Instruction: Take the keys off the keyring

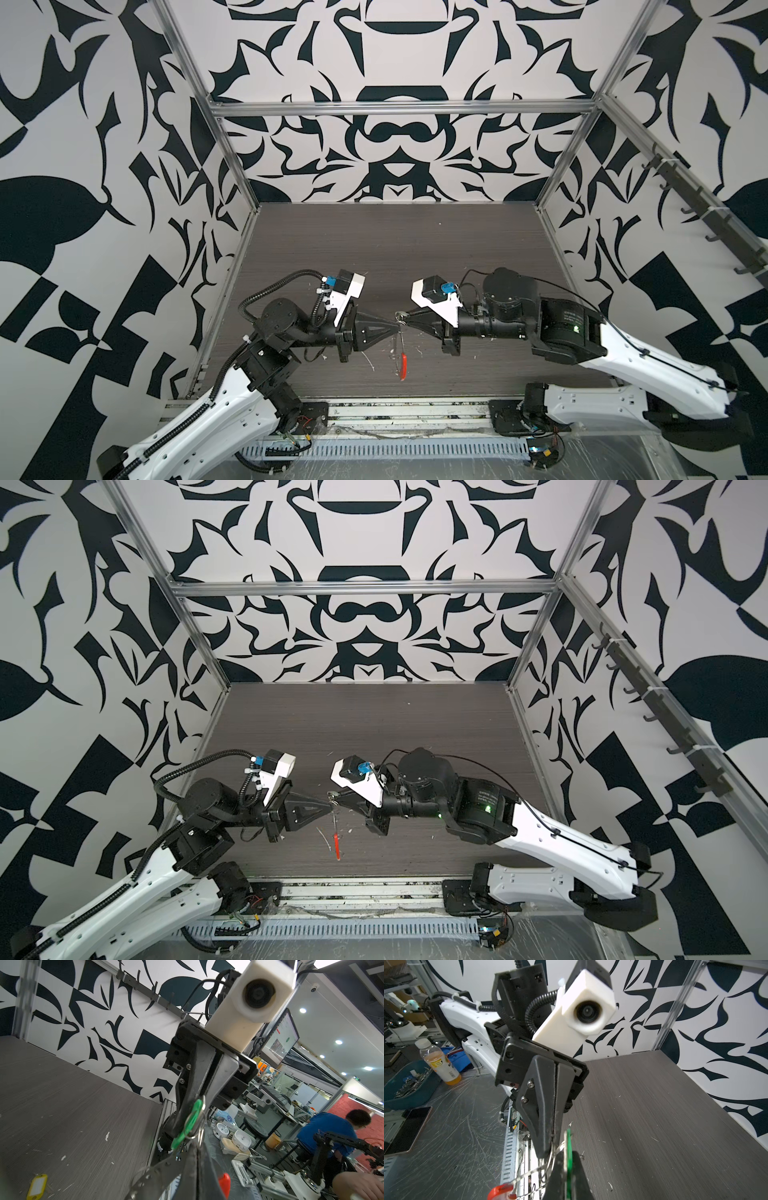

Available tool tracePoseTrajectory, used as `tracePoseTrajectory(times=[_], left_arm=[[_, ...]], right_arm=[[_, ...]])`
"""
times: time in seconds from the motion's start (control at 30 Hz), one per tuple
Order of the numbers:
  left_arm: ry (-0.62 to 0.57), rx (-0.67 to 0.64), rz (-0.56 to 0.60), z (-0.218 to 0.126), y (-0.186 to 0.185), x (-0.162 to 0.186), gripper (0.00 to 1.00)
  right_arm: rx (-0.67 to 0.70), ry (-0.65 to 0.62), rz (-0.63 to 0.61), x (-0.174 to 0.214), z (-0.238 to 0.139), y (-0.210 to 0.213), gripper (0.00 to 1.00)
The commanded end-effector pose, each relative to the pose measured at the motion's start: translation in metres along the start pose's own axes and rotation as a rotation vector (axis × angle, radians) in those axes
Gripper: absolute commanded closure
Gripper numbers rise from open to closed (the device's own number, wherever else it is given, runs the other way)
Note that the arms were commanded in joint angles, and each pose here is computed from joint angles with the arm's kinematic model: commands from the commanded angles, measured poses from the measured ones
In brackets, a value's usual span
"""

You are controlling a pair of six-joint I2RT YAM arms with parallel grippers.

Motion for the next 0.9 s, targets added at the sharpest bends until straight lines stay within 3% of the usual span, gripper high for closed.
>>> tracePoseTrajectory(times=[0.0,0.67,0.87], left_arm=[[0.017,0.096,0.0,0.002,-0.01,-0.003,1.0],[-0.143,0.152,0.044,0.003,-0.012,-0.016,1.0],[-0.199,0.077,0.025,0.0,-0.003,-0.016,1.0]], right_arm=[[-0.062,-0.084,-0.066,-0.03,-0.006,0.009,1.0],[-0.12,-0.08,0.005,-0.021,0.035,0.004,1.0],[-0.104,-0.101,0.023,-0.029,0.03,0.004,0.96]])
Point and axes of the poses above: each gripper's point midway between its finger pads, its own z axis out along the fingers, its own y axis along the line the jaws close on, x = y × z, the point moved 7 cm from there along -z, back along the fingers, and after that the axes turned 9 degrees about z, right-handed, at the moved point
